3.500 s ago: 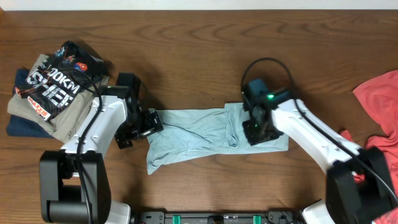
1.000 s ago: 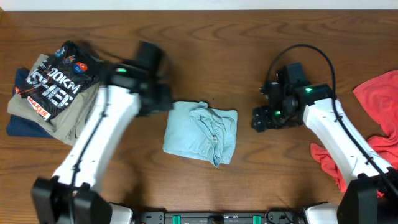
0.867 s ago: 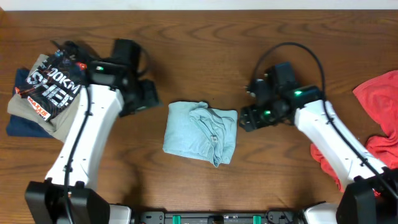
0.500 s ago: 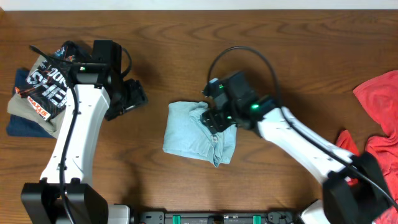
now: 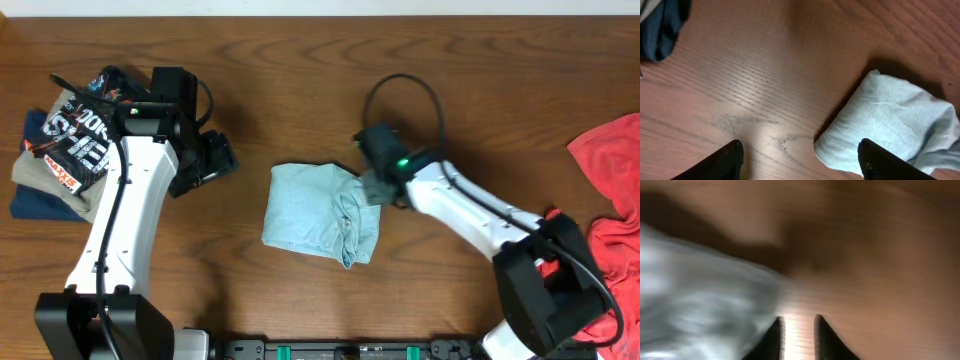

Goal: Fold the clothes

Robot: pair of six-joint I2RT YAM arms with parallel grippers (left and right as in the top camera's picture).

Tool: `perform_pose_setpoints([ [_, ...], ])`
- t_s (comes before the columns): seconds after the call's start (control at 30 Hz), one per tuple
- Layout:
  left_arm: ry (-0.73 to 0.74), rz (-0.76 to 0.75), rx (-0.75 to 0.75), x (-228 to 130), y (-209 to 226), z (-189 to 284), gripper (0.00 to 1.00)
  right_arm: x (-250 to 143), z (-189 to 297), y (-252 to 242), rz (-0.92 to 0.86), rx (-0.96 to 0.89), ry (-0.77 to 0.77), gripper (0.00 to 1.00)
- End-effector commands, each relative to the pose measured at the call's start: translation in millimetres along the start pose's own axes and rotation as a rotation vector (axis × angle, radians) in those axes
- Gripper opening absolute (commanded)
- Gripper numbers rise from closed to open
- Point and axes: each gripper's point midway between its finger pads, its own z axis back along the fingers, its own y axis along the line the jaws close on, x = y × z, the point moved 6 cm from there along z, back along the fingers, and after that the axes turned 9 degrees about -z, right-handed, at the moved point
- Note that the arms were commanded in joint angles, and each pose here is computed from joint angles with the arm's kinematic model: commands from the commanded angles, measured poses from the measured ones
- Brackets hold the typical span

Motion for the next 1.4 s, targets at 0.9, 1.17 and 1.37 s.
perform_pose_setpoints([
  [0.9, 0.015, 0.010, 0.010, -2.7, 2.7, -4.4, 0.75, -8.3, 24.7, 72.6, -0.043, 0.526, 0.153, 0.59],
  [1.17, 0.018, 0.010, 0.011, -3.1, 2.8, -4.4, 0.75, 9.3, 10.6, 50.5, -0.124, 0.417, 0.086, 0.01],
  [1.37, 0.020, 0.009, 0.011, -3.6, 2.7, -4.9, 0.75, 10.6, -1.2, -25.0, -0.263, 0.146, 0.141, 0.01],
])
